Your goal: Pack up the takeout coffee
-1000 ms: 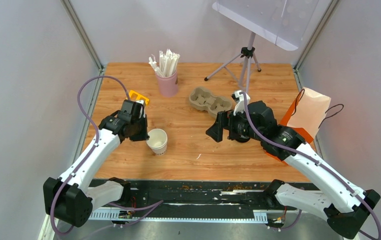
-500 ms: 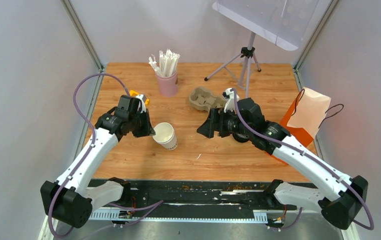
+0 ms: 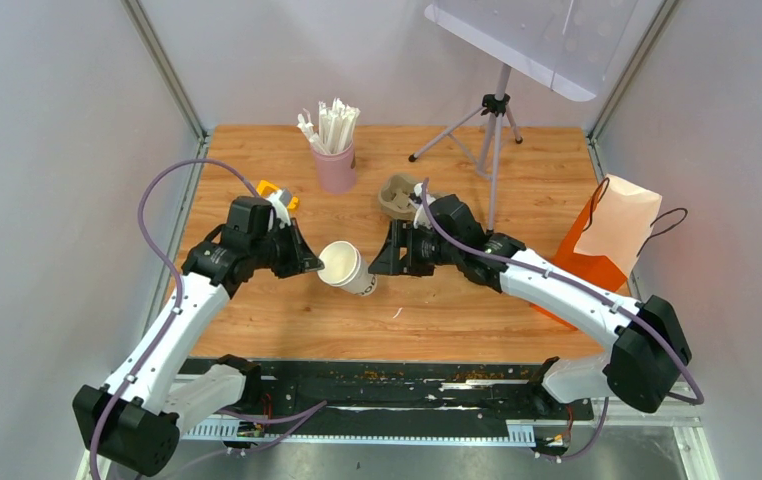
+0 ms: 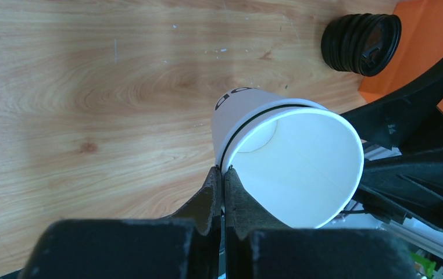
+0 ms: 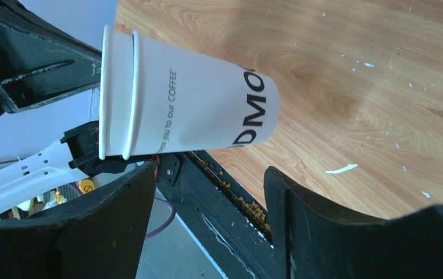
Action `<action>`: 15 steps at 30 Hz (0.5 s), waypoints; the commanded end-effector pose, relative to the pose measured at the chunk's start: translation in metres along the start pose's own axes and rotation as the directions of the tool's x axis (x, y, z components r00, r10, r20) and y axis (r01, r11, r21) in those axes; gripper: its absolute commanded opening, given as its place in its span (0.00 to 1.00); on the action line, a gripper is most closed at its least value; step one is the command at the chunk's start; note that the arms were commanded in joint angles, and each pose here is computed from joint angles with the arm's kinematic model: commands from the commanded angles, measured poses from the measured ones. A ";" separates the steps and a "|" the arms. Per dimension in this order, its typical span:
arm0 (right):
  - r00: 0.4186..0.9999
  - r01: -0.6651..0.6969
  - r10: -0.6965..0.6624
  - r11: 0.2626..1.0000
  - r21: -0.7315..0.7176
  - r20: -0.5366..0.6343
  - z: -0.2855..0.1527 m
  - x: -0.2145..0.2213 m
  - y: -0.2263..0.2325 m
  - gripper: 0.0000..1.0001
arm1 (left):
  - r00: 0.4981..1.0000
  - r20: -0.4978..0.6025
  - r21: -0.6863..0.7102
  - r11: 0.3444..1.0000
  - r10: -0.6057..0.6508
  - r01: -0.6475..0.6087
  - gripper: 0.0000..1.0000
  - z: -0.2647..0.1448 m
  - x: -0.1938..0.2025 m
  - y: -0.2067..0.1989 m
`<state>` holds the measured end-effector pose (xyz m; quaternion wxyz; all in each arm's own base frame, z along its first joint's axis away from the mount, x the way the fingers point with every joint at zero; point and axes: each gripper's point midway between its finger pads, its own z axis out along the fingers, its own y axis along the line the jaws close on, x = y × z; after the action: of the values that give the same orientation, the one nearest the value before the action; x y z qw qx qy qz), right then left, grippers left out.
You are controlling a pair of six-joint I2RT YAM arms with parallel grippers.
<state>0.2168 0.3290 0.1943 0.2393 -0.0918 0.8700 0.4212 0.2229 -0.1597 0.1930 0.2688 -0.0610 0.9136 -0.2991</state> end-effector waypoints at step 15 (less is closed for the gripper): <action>0.999 -0.034 0.038 0.993 -0.116 0.031 0.007 -0.014 0.031 0.64 | 1.000 0.010 0.069 0.997 -0.027 0.026 0.00 0.005 0.004 -0.008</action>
<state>0.2177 0.3410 0.2000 0.2297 -0.0785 0.8609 0.4471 0.2177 -0.1630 0.1814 0.2551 -0.0707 0.9127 -0.3113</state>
